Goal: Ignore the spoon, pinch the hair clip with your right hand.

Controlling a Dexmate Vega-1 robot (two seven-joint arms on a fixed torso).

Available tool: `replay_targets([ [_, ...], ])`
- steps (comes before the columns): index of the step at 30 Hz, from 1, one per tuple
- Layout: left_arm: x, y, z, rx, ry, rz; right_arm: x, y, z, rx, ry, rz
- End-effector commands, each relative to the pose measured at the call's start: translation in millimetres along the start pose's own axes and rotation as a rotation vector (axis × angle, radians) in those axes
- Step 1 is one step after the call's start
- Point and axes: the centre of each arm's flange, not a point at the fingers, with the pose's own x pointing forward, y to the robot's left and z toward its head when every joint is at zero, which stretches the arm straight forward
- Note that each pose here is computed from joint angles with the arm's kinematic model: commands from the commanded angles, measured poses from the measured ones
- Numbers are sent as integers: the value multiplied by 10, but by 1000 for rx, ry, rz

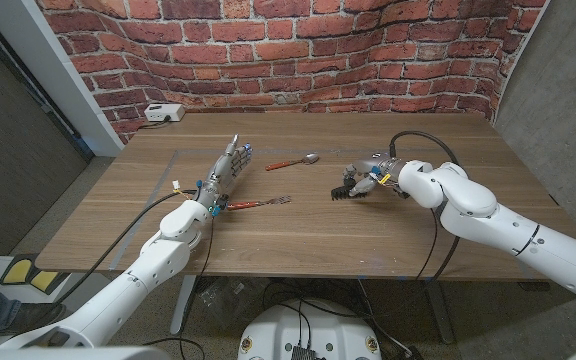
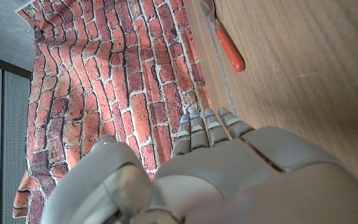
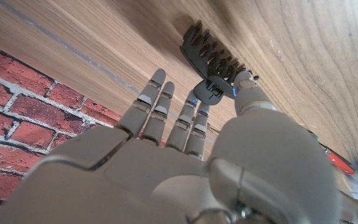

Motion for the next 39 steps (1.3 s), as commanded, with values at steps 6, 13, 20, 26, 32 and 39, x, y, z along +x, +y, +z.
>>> replay_targets([
  [6,-7,22,-17,-5,4,5,44,17,18,-6,1,-2],
  [13,14,27,-20,-6,7,0,59,30,14,-14,10,1],
  [20,18,43,-17,-5,7,1,60,31,17,-24,19,-7],
  [26,14,53,-37,-11,10,2,72,37,32,-30,22,-2],
  [32,10,65,-39,-12,10,2,65,25,41,-31,23,-14],
  [39,20,57,-36,-11,13,-5,54,19,42,-36,22,-41],
])
